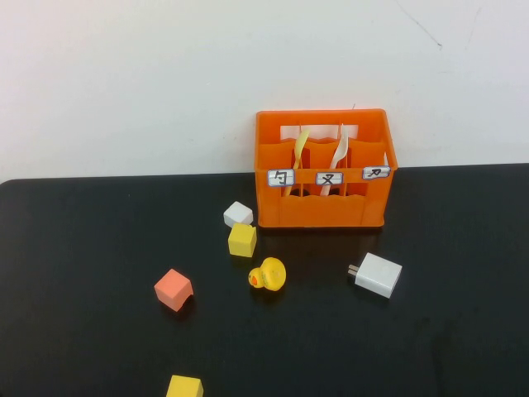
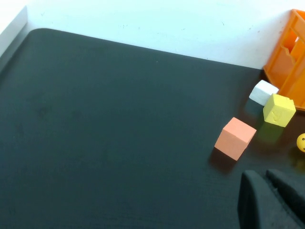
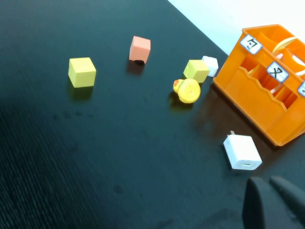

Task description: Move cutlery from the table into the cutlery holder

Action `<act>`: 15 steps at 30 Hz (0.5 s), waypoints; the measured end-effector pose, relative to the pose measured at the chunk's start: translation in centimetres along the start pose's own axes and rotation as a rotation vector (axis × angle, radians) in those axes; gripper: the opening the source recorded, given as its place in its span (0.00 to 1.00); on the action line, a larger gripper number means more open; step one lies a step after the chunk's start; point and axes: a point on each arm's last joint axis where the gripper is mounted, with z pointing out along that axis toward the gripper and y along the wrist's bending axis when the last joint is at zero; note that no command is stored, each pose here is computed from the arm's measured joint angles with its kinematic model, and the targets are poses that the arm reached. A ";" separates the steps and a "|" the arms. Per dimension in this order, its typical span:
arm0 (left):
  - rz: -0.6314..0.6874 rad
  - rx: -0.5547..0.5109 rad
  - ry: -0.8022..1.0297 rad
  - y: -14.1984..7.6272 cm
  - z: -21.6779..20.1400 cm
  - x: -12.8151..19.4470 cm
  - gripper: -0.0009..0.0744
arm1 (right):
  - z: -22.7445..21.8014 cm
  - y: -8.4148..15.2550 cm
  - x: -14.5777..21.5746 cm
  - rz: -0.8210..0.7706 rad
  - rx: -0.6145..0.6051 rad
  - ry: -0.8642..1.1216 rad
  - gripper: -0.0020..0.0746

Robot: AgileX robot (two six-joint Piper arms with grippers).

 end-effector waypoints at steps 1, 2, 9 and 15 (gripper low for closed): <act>-0.001 0.000 0.000 0.0 0.0 0.0 0.01 | 0.0 0.0 0.0 0.000 0.000 0.000 0.02; 0.001 0.000 0.000 0.0 0.0 0.0 0.01 | 0.0 0.0 0.0 0.000 0.000 0.000 0.02; 0.000 0.001 0.000 0.0 0.0 0.0 0.01 | 0.0 0.0 0.0 0.000 0.000 0.000 0.02; 0.000 0.001 0.000 0.0 0.0 0.0 0.01 | -0.3 0.0 0.0 0.004 0.018 -0.013 0.02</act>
